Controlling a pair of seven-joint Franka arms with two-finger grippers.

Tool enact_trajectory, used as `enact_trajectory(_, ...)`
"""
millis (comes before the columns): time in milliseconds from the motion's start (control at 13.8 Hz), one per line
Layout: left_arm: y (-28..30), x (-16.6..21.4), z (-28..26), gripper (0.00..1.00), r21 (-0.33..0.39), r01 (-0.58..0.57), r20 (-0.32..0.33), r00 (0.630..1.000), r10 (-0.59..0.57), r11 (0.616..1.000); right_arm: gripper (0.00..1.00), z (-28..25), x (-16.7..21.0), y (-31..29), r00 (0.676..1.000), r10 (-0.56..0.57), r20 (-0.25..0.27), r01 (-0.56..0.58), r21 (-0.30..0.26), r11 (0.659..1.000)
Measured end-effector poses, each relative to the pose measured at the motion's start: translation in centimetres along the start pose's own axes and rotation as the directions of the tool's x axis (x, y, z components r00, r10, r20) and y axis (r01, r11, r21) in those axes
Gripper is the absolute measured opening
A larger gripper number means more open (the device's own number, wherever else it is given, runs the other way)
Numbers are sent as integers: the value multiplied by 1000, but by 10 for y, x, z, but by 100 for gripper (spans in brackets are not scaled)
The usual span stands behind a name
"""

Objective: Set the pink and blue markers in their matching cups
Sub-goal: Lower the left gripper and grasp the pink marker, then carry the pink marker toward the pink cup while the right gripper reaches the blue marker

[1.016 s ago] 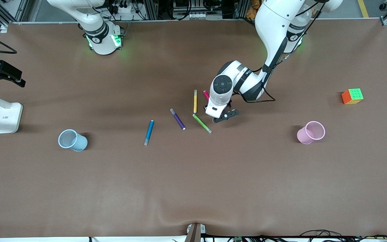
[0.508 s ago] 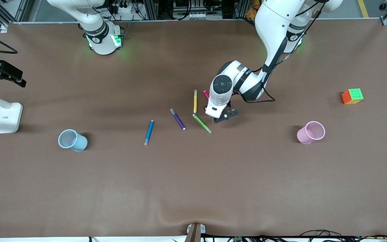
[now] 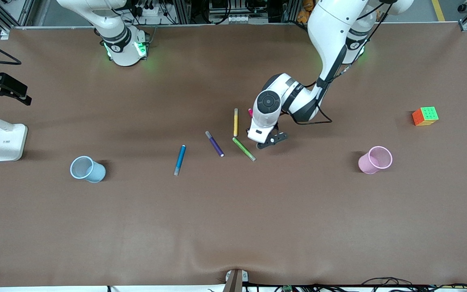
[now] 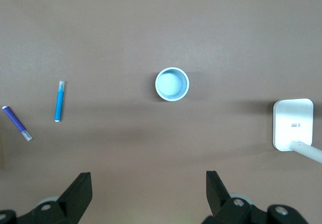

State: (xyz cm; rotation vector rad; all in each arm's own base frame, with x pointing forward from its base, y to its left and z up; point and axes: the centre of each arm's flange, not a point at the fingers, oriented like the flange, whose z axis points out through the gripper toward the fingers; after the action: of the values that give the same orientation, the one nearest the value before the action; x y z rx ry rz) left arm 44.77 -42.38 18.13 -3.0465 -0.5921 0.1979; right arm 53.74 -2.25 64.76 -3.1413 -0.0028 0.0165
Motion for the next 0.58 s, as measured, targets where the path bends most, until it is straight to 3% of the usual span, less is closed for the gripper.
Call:
enact_trajectory(290,-4,22,-24,17,23,33,4,999,-33,999,100,2,2,-11,1000,-20,4,20,0,1000)
enact_trajectory(581,-31,69,-66,17,47,64,-45,997,-62,997,100,40,22,-35,996,-61,71,61,-1,998)
